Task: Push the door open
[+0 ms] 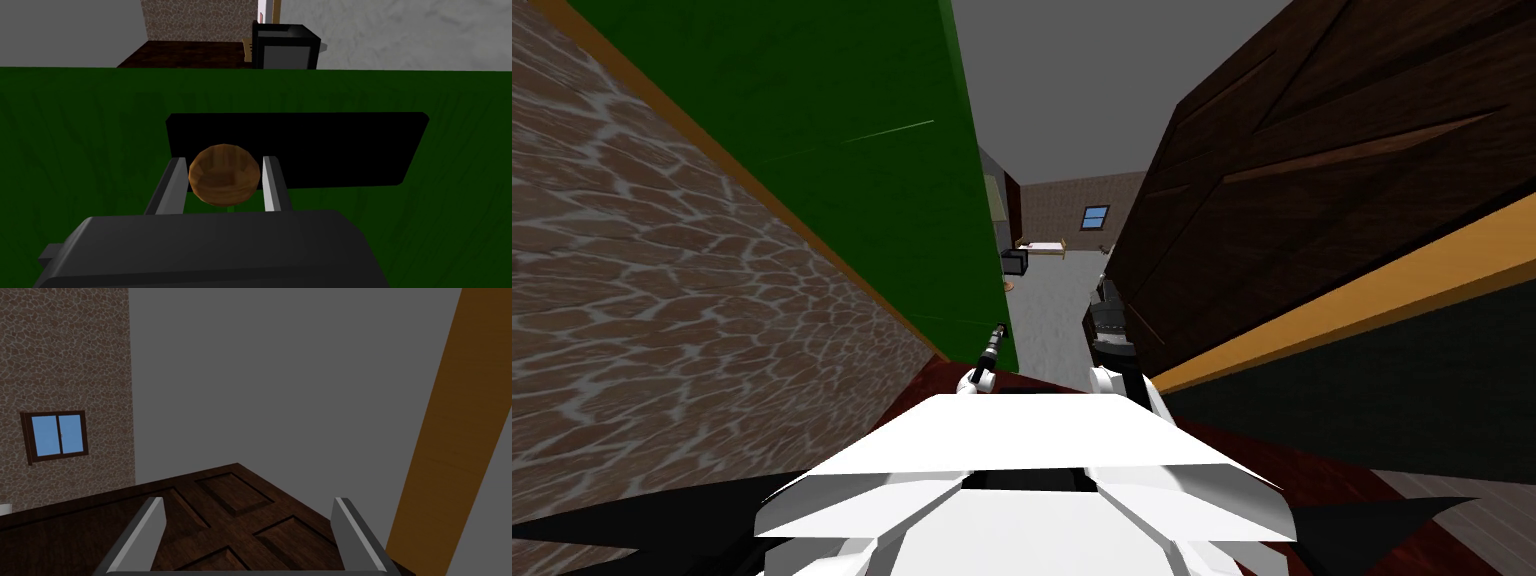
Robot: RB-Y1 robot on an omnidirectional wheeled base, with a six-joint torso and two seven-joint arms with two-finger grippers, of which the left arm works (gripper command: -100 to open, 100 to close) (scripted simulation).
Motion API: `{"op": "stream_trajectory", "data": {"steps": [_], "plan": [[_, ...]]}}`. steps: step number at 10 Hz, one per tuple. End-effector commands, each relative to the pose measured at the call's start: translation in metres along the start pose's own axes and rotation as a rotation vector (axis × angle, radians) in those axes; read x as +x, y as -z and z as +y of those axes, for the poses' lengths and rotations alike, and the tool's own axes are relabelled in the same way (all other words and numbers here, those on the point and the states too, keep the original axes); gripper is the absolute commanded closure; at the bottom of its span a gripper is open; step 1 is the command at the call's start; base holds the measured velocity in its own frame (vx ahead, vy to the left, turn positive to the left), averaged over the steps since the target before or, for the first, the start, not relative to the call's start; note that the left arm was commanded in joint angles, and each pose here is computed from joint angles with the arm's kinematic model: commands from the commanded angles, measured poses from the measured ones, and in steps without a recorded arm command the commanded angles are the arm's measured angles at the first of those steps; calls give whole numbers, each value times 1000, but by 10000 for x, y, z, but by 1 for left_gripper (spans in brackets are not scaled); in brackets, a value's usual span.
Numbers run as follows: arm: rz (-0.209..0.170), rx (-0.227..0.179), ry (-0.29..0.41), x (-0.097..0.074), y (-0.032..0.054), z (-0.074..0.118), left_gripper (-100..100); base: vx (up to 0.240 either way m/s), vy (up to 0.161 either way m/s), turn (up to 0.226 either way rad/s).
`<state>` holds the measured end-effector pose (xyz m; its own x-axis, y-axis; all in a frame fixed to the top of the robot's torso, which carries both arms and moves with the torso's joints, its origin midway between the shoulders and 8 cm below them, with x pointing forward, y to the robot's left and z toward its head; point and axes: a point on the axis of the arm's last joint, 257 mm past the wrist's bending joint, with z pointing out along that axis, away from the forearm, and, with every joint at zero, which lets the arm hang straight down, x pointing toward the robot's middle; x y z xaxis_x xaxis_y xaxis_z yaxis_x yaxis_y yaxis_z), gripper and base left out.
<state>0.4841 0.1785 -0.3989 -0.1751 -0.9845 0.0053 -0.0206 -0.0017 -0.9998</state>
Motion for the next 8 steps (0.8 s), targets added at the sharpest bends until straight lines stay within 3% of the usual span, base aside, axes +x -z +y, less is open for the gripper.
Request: {"op": "stream_trajectory", "data": {"steps": [1,7,8], "plan": [[-24,16,-7,-138,-28,-62,100,177,-66,23],[-115,18,-8,-501,6,-73,100,183,-85,44],[-115,18,-8,-501,6,-73,100,130,-63,26]]}}
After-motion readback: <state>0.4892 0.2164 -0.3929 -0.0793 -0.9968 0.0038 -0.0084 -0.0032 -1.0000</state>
